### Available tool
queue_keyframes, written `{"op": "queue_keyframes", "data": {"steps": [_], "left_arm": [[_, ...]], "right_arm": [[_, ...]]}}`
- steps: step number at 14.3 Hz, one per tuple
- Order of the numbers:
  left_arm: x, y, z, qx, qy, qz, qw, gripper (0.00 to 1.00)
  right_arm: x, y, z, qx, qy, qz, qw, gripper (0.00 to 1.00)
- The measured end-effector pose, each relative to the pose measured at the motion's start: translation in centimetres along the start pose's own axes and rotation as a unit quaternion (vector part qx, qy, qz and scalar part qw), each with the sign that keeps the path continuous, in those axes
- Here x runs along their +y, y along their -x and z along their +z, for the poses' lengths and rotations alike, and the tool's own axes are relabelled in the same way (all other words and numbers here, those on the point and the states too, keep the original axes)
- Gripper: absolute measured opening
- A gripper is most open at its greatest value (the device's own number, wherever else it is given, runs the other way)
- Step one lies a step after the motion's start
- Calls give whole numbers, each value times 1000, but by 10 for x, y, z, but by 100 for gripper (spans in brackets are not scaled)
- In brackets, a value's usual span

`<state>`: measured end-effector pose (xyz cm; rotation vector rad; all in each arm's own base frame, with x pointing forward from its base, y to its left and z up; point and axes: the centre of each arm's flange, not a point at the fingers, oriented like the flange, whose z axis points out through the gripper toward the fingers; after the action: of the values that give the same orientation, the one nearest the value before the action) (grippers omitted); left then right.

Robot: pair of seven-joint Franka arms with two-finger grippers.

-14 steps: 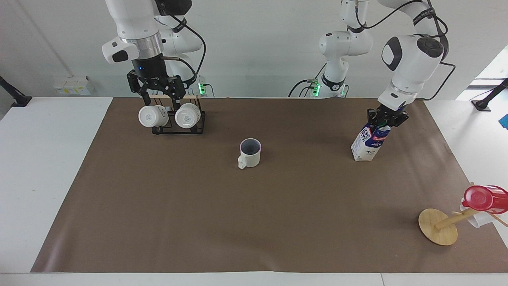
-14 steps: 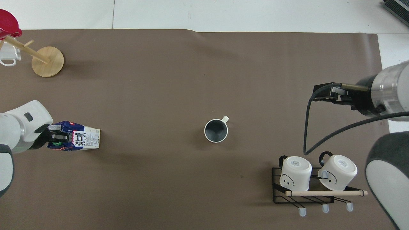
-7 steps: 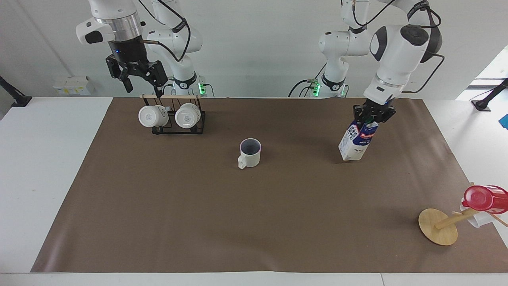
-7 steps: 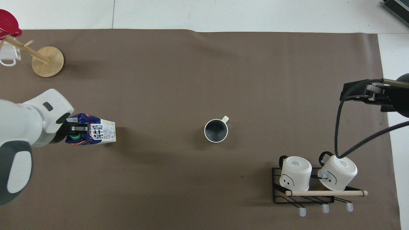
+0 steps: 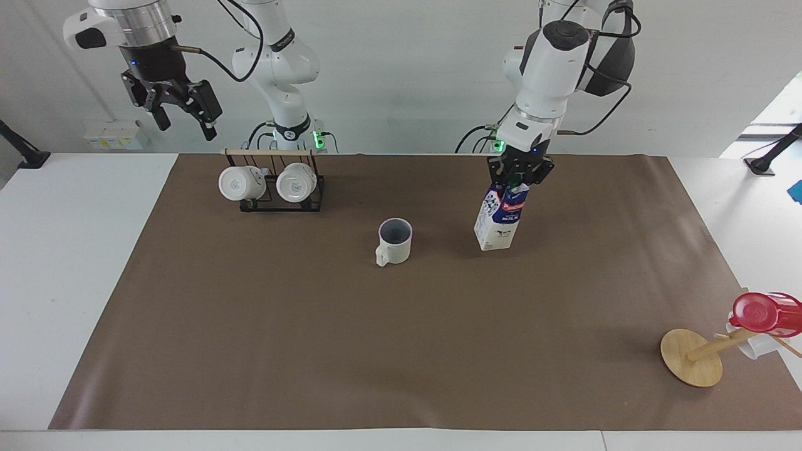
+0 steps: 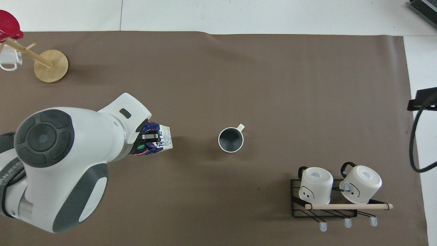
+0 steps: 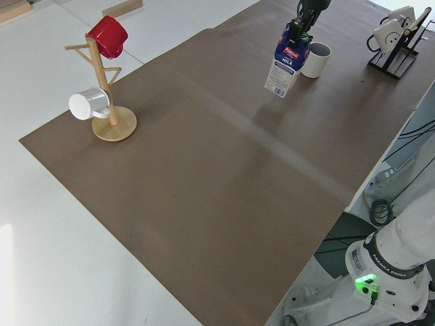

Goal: Place cup and milk on table
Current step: 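Carry the milk carton with the left gripper beside the black mug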

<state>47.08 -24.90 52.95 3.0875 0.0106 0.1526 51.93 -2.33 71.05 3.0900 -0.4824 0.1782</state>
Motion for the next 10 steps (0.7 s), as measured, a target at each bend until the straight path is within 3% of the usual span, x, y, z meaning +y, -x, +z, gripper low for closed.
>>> {"op": "queue_keyframes", "data": {"steps": [3,10], "left_arm": [[27,5,9,-8,-1,-14,1000,41],[75,10,54,-20,-3,-31,999,41]], "right_arm": [[16,0,-2,-3,1,-6,1000,100],[-4,6,50,-57,11,-64,996,100]]}}
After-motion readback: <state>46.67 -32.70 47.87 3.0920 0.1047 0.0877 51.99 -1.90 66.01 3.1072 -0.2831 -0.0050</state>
